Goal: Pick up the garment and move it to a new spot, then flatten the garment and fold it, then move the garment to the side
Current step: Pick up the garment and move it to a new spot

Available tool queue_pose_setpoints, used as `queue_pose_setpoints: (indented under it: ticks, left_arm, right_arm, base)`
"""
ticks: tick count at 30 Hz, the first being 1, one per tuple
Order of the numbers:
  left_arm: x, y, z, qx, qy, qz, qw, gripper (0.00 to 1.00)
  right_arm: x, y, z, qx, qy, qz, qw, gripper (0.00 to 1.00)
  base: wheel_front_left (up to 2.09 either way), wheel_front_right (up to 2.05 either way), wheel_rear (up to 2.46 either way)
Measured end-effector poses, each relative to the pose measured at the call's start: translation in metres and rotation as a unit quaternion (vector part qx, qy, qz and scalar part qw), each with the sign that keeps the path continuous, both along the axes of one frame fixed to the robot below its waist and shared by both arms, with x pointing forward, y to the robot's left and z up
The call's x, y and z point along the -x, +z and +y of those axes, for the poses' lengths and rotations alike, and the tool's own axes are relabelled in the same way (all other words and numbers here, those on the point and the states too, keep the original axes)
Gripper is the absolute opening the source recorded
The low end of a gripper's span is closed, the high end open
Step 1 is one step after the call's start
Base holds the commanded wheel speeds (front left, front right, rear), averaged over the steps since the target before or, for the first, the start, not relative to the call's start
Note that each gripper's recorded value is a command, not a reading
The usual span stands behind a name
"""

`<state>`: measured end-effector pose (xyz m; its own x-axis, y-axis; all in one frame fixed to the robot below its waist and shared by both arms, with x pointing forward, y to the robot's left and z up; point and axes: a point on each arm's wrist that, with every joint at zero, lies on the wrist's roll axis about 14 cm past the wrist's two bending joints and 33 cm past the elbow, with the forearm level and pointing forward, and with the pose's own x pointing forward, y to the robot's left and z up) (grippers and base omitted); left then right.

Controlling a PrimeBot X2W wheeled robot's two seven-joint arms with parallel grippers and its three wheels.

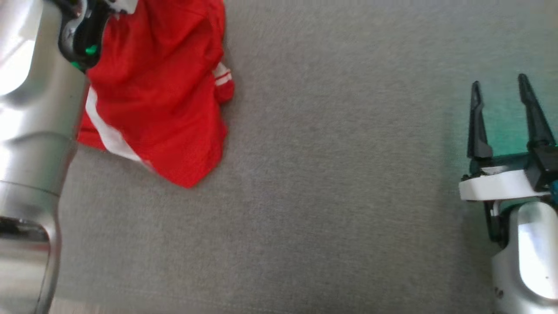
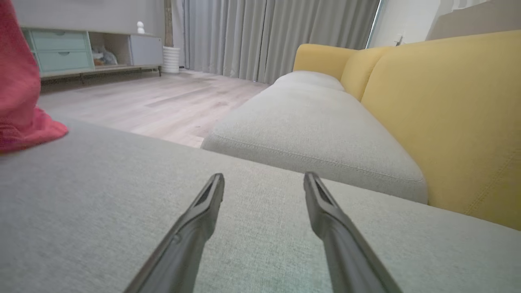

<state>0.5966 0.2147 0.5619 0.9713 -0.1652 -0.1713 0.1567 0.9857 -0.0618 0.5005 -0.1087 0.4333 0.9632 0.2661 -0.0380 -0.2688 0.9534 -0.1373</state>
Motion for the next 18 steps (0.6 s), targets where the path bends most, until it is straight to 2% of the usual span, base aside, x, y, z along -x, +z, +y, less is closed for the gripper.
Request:
queue_pose_setpoints:
  ticks: [5, 9, 13, 18]
  left_arm:
    - [0.002, 0.061, -0.060, -0.038, -0.091, -0.066, 0.993, 0.00]
    - [0.008, 0.107, -0.131, -0.058, -0.183, -0.113, 0.975, 0.00]
    - [0.025, 0.155, -0.211, -0.042, -0.277, -0.167, 0.945, 0.00]
    - [0.057, 0.185, -0.303, -0.039, -0.385, -0.221, 0.895, 0.00]
  right_arm:
    - [0.015, 0.034, -0.017, -0.012, -0.022, -0.029, 0.999, 1.00]
    - [0.041, 0.050, -0.041, -0.050, -0.056, -0.034, 0.997, 1.00]
    - [0.063, 0.077, -0.080, -0.081, -0.109, -0.064, 0.989, 1.00]
    - [0.092, 0.099, -0.127, -0.095, -0.174, -0.092, 0.976, 1.00]
  base:
    - [0.00, 0.00, 0.00]
    - [0.00, 0.00, 0.00]
    - [0.00, 0.00, 0.00]
    - [0.00, 0.00, 0.00]
